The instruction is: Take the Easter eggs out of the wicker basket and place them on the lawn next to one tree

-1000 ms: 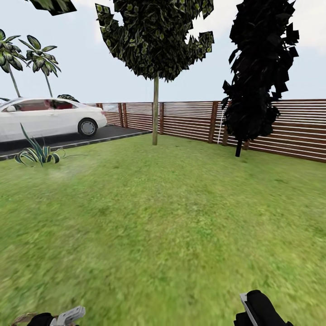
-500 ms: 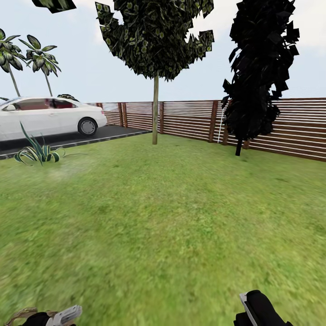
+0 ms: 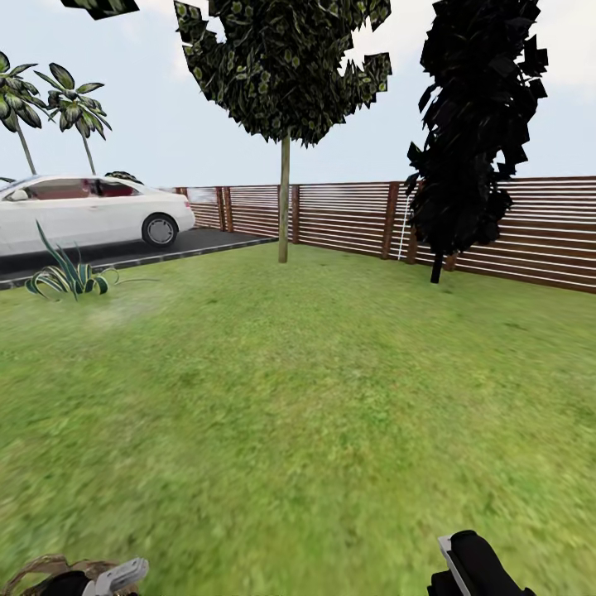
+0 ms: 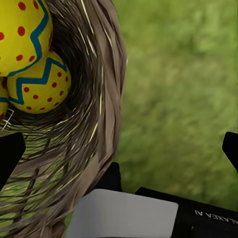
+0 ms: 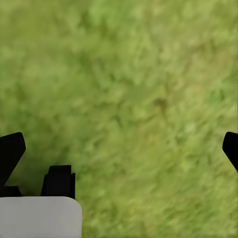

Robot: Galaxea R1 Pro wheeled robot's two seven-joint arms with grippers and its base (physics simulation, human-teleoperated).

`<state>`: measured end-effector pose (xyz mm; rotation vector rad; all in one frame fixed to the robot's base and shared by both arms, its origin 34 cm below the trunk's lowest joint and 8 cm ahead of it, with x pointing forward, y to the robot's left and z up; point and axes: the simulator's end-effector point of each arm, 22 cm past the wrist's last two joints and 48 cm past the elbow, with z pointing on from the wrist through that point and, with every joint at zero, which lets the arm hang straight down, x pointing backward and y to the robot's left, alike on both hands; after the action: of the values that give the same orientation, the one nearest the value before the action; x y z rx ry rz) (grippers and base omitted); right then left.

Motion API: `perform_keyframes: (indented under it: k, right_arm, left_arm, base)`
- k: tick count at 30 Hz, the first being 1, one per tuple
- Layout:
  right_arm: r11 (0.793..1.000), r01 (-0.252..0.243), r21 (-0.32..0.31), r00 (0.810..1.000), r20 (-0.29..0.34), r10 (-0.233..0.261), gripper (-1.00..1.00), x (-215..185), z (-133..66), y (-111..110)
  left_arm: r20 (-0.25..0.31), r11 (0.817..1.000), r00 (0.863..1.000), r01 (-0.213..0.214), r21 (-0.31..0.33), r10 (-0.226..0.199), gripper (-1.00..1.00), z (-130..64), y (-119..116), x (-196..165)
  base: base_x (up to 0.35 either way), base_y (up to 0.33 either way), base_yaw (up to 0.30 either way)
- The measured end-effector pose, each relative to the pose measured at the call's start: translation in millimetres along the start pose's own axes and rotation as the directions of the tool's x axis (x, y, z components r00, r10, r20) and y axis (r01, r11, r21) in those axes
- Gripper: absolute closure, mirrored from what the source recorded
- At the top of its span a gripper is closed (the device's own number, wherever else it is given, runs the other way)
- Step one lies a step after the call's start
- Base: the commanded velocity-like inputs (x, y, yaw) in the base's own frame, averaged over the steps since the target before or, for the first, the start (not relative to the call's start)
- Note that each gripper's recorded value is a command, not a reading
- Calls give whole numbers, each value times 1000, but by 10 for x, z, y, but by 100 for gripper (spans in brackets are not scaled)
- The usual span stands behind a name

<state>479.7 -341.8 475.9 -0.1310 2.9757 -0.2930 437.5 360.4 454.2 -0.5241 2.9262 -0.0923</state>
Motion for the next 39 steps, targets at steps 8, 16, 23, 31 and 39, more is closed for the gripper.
perform_keyframes:
  k: [8, 16, 23, 31, 39]
  right_arm:
    - [1000, 1, 0, 1000, 0, -1, -100, 49, 154, 36]
    - [1000, 2, 3, 1000, 1, -2, -100, 101, 310, 68]
    - [1000, 1, 2, 1000, 1, -1, -100, 149, 449, 101]
    - [1000, 1, 2, 1000, 1, -1, -100, 206, 608, 137]
    - [1000, 1, 2, 1000, 1, -1, -100, 266, 770, 175]
  left_arm:
    - [-1, 1000, 1000, 0, 2, 0, -100, 159, 13, 55]
    - [3, 1000, 1000, 1, 0, -1, -100, 309, 59, 92]
    - [3, 1000, 1000, 1, 0, -1, -100, 449, 82, 140]
    - [2, 1000, 1000, 1, 2, -1, -100, 613, 100, 203]
    - [3, 1000, 1000, 0, 2, 0, -100, 777, 121, 264]
  base:
    - [0, 0, 0]
    - [0, 0, 0]
    - [0, 0, 0]
    - [0, 0, 0]
    - [0, 0, 0]
